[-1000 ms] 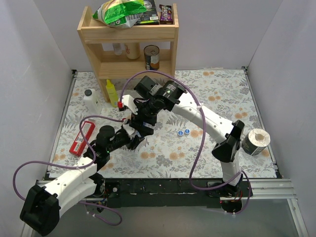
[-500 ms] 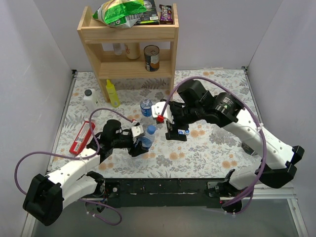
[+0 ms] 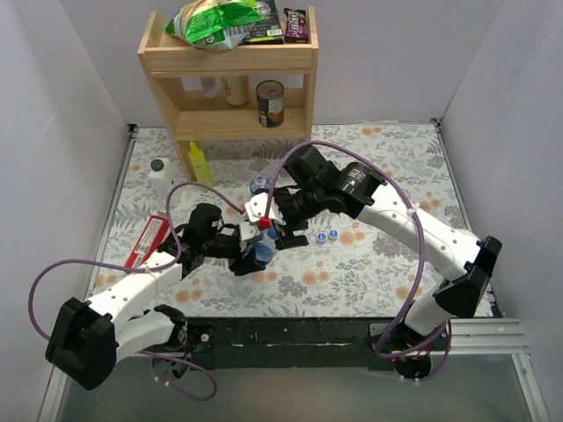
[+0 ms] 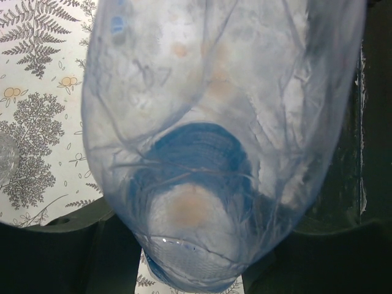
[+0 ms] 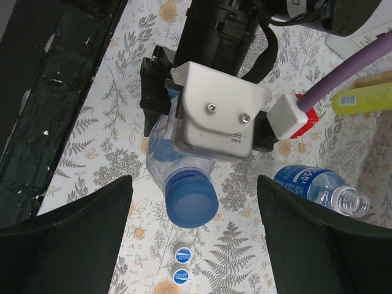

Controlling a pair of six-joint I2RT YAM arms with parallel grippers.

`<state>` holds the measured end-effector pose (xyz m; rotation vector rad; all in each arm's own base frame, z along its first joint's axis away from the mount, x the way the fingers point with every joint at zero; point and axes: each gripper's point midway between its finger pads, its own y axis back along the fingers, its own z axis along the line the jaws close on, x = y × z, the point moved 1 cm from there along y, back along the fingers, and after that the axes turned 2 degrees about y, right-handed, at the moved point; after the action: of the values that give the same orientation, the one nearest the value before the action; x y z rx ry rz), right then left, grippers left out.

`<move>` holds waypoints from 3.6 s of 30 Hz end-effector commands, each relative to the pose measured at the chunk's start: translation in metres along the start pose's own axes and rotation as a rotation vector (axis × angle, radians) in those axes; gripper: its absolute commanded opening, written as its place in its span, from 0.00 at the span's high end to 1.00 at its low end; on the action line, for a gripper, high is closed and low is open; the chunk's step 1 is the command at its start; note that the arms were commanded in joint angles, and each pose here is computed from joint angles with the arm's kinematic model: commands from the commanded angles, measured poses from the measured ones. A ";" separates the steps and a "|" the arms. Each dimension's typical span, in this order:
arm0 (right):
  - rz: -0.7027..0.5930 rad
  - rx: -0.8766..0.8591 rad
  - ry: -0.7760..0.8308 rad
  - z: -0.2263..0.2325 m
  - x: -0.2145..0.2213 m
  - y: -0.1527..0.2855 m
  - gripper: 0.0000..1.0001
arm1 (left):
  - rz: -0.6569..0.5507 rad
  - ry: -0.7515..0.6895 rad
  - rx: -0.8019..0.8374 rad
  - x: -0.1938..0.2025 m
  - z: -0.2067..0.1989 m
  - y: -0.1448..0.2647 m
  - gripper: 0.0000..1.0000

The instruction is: Screw on the bottle caps

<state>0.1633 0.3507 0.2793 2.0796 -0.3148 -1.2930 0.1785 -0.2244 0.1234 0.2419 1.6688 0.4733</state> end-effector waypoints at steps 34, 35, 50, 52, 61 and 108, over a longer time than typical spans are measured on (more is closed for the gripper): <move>0.196 0.048 -0.333 -0.005 0.072 0.019 0.23 | -0.149 0.055 -0.080 -0.036 0.021 0.028 1.00; 0.177 0.078 -0.326 -0.017 0.066 0.032 0.24 | -0.144 0.049 -0.077 -0.034 0.019 0.029 1.00; 0.047 0.043 0.351 0.026 0.024 0.040 0.29 | -0.048 -0.058 -0.043 -0.023 0.014 0.035 1.00; 0.055 0.040 0.417 0.026 0.028 0.035 0.30 | -0.032 -0.076 -0.036 -0.023 0.014 0.036 1.00; 0.042 0.077 0.507 0.008 0.026 0.023 0.37 | -0.003 -0.108 -0.044 -0.022 0.017 0.039 1.00; -0.222 -0.256 -1.040 -0.042 0.035 0.008 0.75 | -0.103 -0.212 -0.615 -0.064 0.092 0.072 1.00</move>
<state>0.2369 0.3375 0.2603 1.4646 -0.4386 -2.1000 0.2489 -0.1693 0.1603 -0.1035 1.4137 0.8674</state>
